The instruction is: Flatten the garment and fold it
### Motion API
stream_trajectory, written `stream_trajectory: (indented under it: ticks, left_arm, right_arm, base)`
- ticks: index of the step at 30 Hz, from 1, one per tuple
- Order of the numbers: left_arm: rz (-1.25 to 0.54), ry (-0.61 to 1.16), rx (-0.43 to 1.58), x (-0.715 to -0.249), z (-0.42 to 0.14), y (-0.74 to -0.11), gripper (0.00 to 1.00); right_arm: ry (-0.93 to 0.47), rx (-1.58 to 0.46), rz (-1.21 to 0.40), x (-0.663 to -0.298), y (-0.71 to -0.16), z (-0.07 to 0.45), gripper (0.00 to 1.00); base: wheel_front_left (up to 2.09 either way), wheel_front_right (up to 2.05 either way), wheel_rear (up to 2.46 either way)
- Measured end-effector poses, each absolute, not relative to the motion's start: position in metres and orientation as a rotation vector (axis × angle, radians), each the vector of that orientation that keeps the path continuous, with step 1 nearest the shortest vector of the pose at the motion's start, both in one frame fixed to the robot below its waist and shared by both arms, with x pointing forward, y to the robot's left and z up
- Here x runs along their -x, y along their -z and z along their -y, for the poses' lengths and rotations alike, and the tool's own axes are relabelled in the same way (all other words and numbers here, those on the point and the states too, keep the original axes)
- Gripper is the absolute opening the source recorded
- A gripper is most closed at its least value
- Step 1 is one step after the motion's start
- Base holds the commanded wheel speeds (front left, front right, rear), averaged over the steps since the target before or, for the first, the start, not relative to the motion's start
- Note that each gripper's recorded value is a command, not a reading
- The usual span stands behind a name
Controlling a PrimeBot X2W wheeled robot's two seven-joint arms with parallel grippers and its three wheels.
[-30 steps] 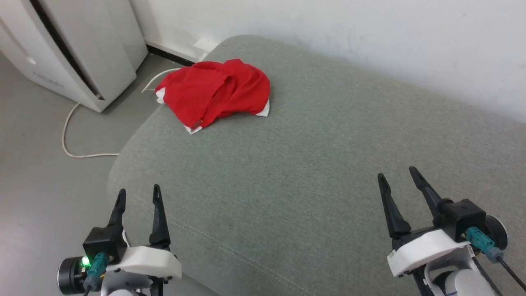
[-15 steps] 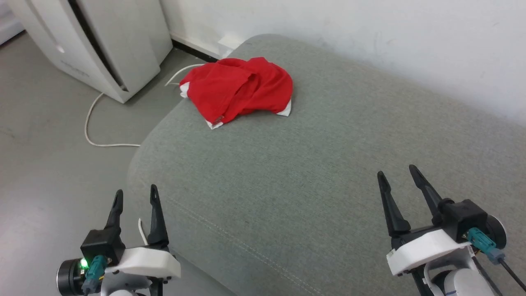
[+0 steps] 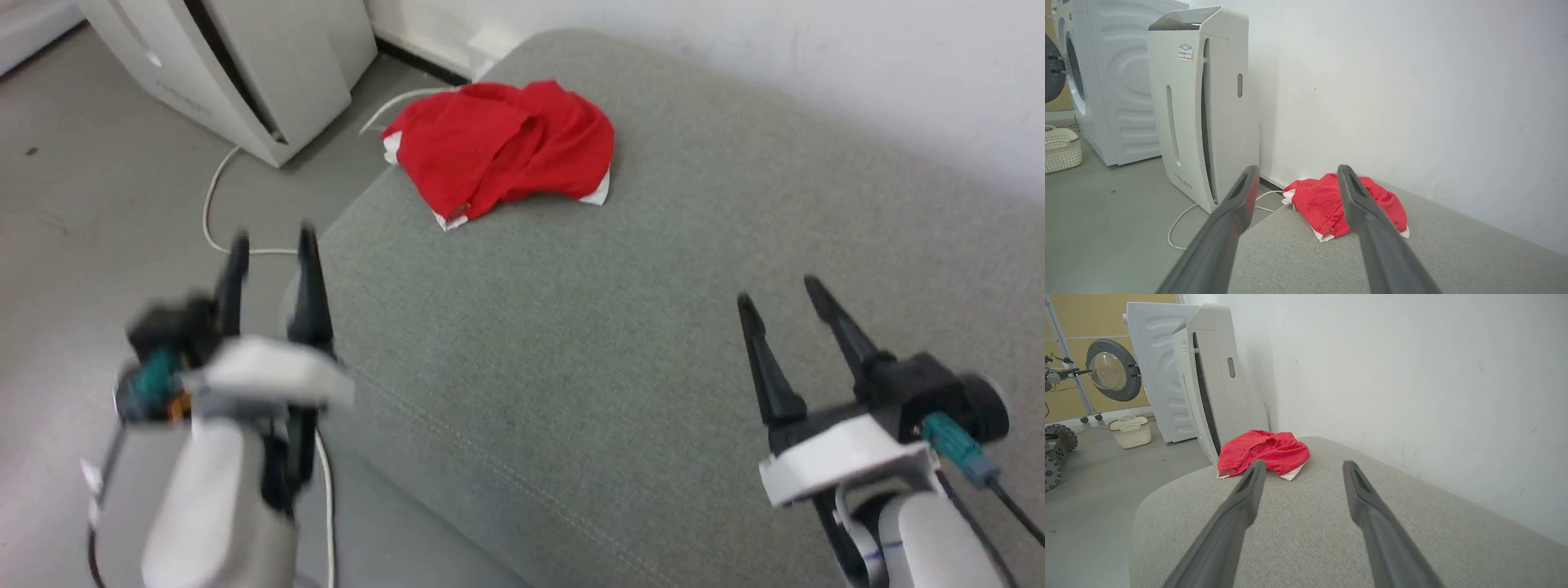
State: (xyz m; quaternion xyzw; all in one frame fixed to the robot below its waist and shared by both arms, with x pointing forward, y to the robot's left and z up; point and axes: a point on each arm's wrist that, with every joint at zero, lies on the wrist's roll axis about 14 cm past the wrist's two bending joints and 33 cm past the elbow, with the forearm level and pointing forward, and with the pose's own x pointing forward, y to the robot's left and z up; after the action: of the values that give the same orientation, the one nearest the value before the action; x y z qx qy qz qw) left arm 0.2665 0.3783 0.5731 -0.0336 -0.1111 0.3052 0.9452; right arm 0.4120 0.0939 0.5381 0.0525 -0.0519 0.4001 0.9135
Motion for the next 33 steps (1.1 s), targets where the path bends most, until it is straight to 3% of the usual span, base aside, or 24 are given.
stream_trajectory:
  ticks: [9, 16, 23, 33]
  left_arm:
    - [0.212, -0.563, 0.075, -0.362, -0.428, -0.623, 1.00]
    - [0.038, -0.517, 0.050, -0.446, -0.443, -0.612, 1.00]
    - [-0.274, -0.465, 0.188, -0.516, -0.427, -0.519, 1.00]
    - [-0.712, -0.473, 0.334, -0.543, -0.387, -0.380, 1.00]
  right_arm:
    - [-0.806, -0.120, 0.136, -0.449, -0.536, -0.099, 1.00]
    - [-0.697, -0.160, 0.090, -0.489, -0.499, -0.068, 1.00]
    - [-0.572, -0.182, 0.007, -0.513, -0.443, -0.023, 1.00]
    - [-0.442, -0.201, -0.054, -0.523, -0.396, 0.027, 1.00]
  base:
    - [0.00, 0.00, 0.00]
    - [0.00, 0.00, 0.00]
    - [0.00, 0.00, 0.00]
    - [0.00, 0.00, 0.00]
